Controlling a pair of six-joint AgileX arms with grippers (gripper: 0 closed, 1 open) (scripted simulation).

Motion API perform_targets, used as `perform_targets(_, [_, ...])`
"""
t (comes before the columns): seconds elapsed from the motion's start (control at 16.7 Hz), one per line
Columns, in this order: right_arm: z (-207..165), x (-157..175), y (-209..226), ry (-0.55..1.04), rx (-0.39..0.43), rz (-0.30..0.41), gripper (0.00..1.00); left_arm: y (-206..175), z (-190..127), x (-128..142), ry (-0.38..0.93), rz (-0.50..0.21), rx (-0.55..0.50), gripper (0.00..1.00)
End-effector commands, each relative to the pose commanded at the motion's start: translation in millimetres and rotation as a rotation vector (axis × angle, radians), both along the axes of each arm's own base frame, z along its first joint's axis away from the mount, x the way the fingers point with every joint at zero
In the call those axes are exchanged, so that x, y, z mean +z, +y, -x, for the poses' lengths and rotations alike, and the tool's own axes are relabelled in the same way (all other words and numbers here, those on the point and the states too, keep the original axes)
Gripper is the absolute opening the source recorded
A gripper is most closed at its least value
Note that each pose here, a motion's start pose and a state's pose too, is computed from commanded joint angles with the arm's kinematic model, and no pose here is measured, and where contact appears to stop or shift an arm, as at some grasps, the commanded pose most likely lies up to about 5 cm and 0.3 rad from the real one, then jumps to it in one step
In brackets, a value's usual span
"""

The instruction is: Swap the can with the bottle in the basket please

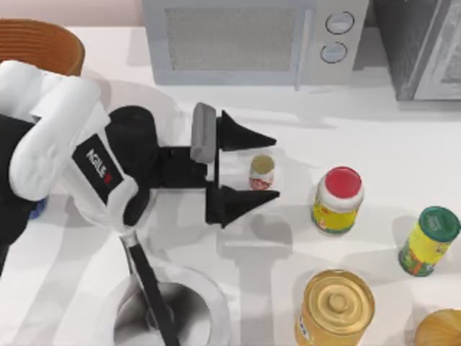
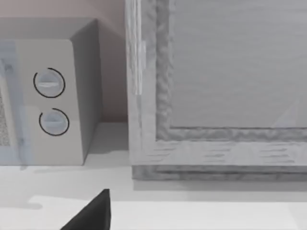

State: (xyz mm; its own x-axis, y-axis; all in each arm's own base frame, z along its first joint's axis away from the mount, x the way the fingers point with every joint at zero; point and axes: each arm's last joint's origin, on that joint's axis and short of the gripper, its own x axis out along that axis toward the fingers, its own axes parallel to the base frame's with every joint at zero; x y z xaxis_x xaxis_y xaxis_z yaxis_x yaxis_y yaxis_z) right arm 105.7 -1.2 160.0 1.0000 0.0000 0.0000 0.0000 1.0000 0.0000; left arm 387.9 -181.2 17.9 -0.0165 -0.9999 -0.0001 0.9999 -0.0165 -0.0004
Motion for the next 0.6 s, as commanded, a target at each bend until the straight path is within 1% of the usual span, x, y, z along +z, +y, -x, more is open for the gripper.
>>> perform_targets(0.12, [0.0,0.0,0.0,0.0,0.0,0.0,1.0,1.2,-0.8,3.0,-0.002,0.001,0.009,1.0])
perform_targets(0.18, [0.0,0.0,0.0,0.0,0.0,0.0,1.0,3.4,-1.9,8.9,-0.006,0.002,0.026,1.0])
perform_targets(0.3, [0.0,0.0,0.0,0.0,0.0,0.0,1.0,10.4,-3.8,29.2,-0.014,0.004,0.079,1.0])
perform_targets(0.42, [0.0,0.0,0.0,0.0,0.0,0.0,1.0,20.4,-2.9,59.9,-0.023,0.006,0.155,1.0])
perform_targets(0.6, [0.0,0.0,0.0,0.0,0.0,0.0,1.0,42.2,11.0,120.9,-0.036,0.013,0.304,1.0])
